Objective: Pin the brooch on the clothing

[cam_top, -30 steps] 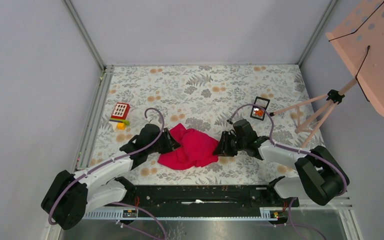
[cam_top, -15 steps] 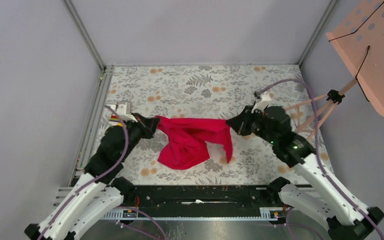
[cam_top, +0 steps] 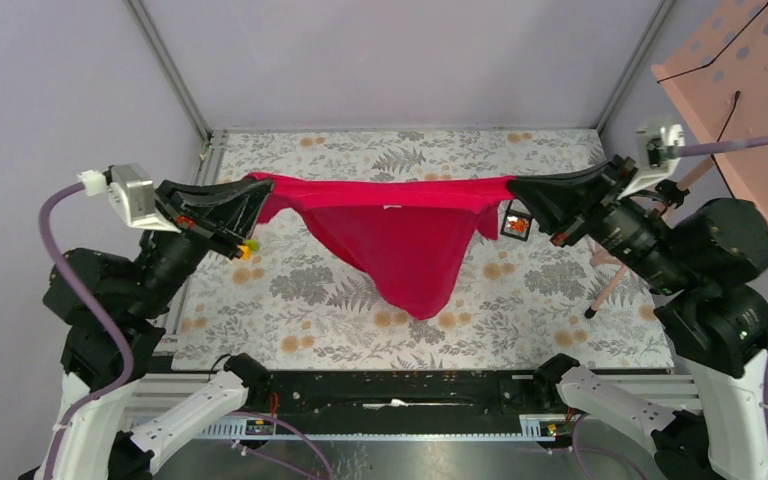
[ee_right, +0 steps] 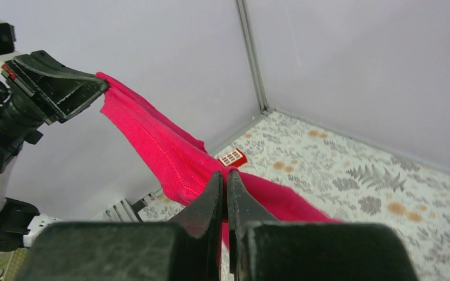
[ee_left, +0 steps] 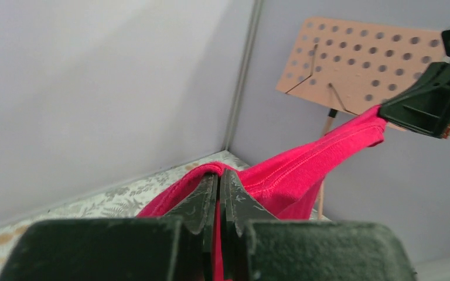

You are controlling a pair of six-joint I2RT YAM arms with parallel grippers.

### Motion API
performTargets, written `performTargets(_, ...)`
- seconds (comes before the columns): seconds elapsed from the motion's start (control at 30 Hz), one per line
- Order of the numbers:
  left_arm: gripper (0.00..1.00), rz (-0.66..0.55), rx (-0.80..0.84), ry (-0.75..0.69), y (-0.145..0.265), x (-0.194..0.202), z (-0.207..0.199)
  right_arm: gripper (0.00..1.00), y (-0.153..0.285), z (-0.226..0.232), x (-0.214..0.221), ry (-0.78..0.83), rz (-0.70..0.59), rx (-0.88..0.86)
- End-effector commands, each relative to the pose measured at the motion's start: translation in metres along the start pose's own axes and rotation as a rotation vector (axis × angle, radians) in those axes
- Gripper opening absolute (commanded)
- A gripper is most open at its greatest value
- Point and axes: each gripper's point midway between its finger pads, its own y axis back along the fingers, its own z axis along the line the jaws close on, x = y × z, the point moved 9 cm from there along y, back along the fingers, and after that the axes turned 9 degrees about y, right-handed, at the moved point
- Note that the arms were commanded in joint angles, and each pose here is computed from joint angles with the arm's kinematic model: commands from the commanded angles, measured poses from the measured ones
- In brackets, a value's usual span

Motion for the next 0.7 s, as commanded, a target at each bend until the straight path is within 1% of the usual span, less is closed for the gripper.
performTargets(0.0,0.0,-0.012,0.096,-0.04,0.01,-0.021,-0.017,0.0,0.014,0.012,-0.026,0.061,-0.083,-0.084)
performTargets(0.17,0.0,-0.039,0.107,0.02,0.017,-0.028,-0.023,0.03,0.019,0.013,-0.031,0.056,-0.146,-0.076)
performTargets(0.27,0.0,-0.049,0.09,0.056,0.011,-0.028,-0.022,0.04,0.009,0.003,-0.026,0.06,-0.127,0.0)
performTargets(0.3,0.0,-0.049,0.052,0.063,0.005,-0.025,-0.017,0.04,0.003,-0.001,-0.023,0.059,-0.114,0.037)
performTargets(0.4,0.0,-0.058,-0.222,0.048,-0.022,-0.01,0.017,0.04,-0.02,-0.022,-0.012,0.071,-0.078,0.189)
performTargets(0.47,0.0,-0.031,-0.44,0.02,-0.044,0.007,0.045,0.0,-0.043,-0.044,-0.002,0.095,-0.032,0.357)
performTargets(0.5,0.0,-0.01,-0.519,0.014,-0.055,0.015,0.056,0.0,-0.054,-0.055,0.005,0.108,-0.003,0.433)
performTargets(0.53,0.0,0.007,-0.564,0.016,-0.064,0.024,0.064,0.0,-0.067,-0.064,0.013,0.114,0.024,0.499)
performTargets(0.57,0.0,0.008,-0.569,0.022,-0.07,0.028,0.067,0.0,-0.075,-0.069,0.017,0.12,0.029,0.526)
performTargets(0.6,0.0,0.005,-0.553,0.025,-0.075,0.033,0.068,0.0,-0.078,-0.07,0.019,0.131,0.028,0.52)
performTargets(0.67,0.0,-0.065,-0.489,0.025,-0.076,0.028,0.064,0.0,-0.081,-0.067,0.016,0.148,-0.007,0.469)
